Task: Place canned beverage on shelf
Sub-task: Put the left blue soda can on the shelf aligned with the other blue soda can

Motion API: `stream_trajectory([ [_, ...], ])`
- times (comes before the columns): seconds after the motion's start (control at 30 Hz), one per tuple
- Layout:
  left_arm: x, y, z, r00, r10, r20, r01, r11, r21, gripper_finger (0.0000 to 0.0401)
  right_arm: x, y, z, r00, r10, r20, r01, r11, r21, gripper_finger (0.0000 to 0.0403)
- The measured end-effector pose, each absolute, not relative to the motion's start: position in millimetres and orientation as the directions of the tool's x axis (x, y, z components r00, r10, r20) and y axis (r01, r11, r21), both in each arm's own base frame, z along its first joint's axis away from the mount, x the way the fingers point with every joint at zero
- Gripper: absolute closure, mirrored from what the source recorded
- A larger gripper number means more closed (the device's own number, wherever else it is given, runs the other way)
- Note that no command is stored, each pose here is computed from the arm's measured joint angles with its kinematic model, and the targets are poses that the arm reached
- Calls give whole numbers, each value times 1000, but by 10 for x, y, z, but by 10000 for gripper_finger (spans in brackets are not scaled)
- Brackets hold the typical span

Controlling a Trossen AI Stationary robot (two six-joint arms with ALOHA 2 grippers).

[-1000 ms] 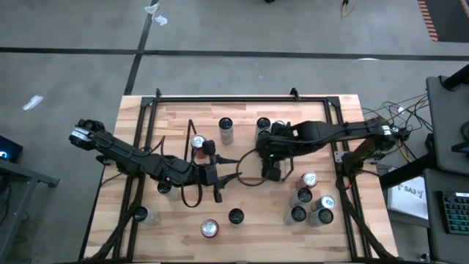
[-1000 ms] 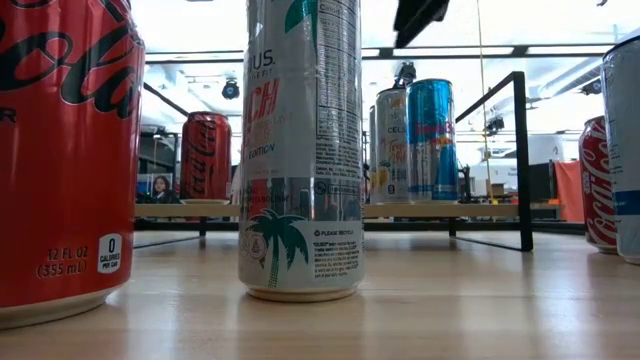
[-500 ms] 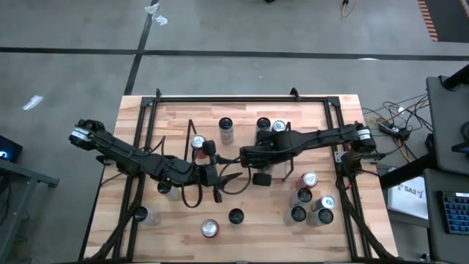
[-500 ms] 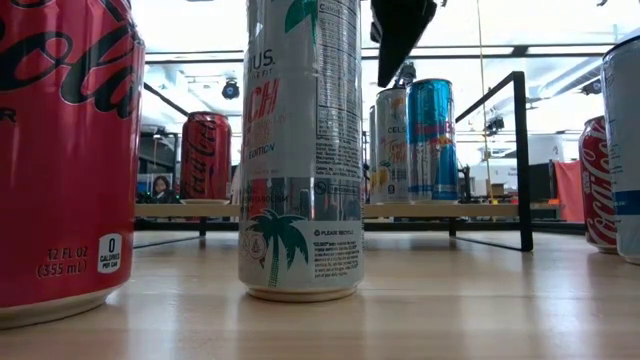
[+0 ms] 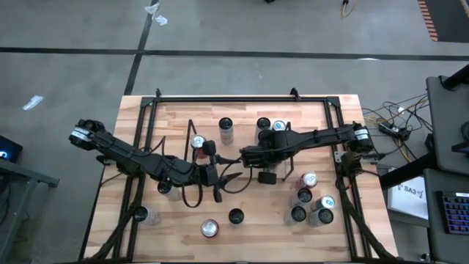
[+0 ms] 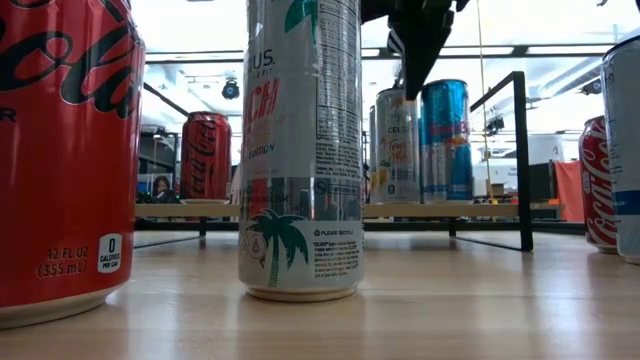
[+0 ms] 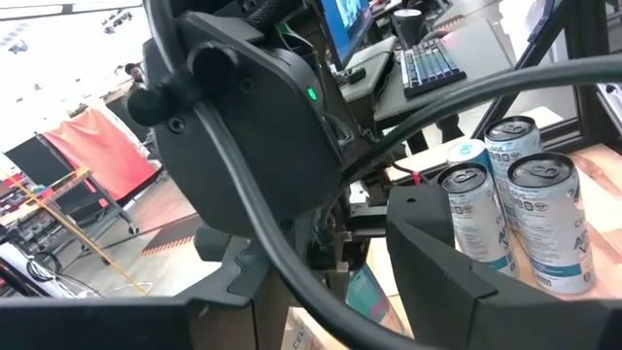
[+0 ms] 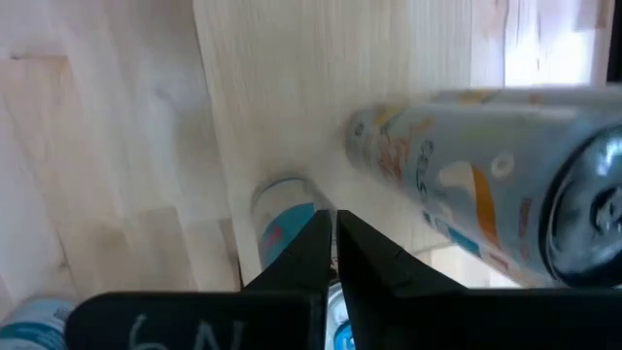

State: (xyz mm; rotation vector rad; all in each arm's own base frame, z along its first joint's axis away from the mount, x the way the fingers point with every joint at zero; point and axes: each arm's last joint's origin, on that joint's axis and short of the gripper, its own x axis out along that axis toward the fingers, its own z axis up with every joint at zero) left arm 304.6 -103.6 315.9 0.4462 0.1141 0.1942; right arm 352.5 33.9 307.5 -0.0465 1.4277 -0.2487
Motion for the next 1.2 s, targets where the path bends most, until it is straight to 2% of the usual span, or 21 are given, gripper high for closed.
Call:
stream_trajectory([
  [0.5,3045,-1036,3149,974,211,-76,-156,882,444,249,3470,324,3088,83,-231,-969,163,963,-216,390],
  [0.87,3043,-1036,3135,973,213,-89,-152,879,452,249,3262,393,3386,186,-219,-958,225,958,-176,390],
  [1.2,3038,-1033,3095,968,219,-124,-133,864,485,249,2983,575,3676,285,-144,-948,236,969,-76,390],
])
